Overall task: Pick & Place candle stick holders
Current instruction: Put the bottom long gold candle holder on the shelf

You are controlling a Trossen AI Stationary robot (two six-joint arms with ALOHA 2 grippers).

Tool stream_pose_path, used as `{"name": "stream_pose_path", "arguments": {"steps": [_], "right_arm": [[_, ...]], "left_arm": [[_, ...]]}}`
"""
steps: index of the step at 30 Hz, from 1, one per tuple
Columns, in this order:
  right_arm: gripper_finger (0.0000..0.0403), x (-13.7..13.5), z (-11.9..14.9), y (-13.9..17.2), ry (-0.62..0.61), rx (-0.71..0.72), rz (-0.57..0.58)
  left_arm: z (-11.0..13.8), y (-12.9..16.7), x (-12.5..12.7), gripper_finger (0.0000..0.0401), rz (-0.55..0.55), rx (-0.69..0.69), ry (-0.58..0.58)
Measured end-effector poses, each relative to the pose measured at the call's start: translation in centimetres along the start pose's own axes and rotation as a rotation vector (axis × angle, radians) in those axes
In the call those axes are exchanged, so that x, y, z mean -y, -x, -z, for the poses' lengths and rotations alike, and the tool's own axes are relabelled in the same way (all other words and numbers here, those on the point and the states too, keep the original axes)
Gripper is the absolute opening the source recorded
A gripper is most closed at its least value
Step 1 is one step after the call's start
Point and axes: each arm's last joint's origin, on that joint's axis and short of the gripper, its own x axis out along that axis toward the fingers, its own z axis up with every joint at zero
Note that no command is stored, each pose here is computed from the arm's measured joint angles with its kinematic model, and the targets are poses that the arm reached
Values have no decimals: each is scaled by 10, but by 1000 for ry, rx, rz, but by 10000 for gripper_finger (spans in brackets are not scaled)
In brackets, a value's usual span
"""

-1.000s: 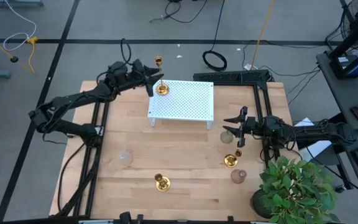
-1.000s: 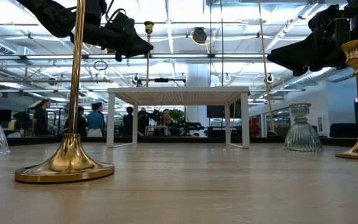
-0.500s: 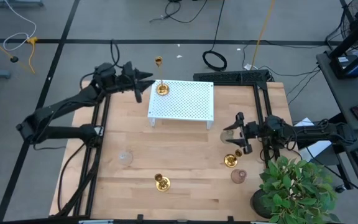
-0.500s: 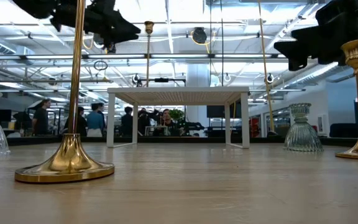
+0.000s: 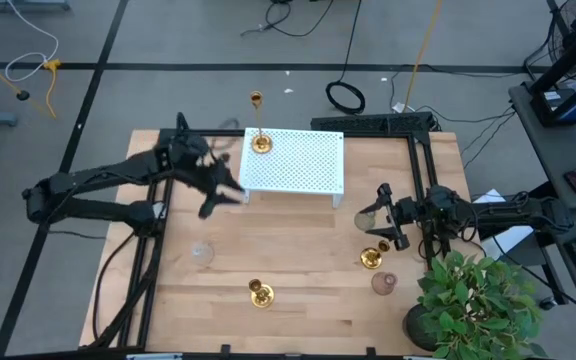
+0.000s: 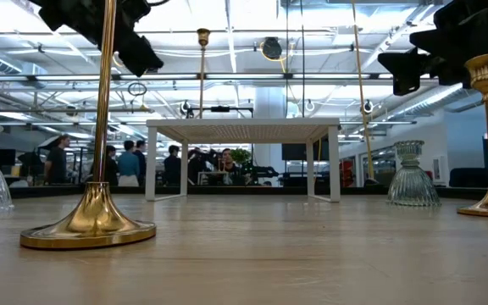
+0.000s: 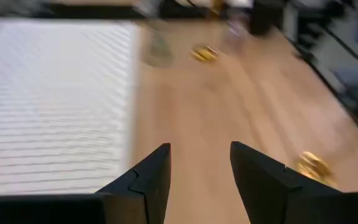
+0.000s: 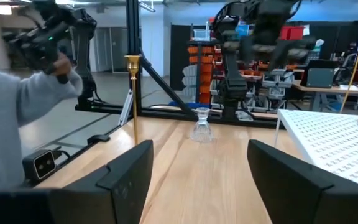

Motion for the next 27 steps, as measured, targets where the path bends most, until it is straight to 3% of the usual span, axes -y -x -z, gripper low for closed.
{"name": "stream_pose_path", "arguments": {"steps": [8, 12, 27], "right_arm": [[252, 0, -2, 0, 8, 19, 0], [252, 0, -2, 0, 8, 19, 0], [252, 0, -2, 0, 8, 19, 0]], "left_arm": [[2, -47, 42, 173, 260, -110, -156], [1, -72, 63, 173, 352, -102, -229], [10, -146, 126, 172, 546, -14, -364]]}}
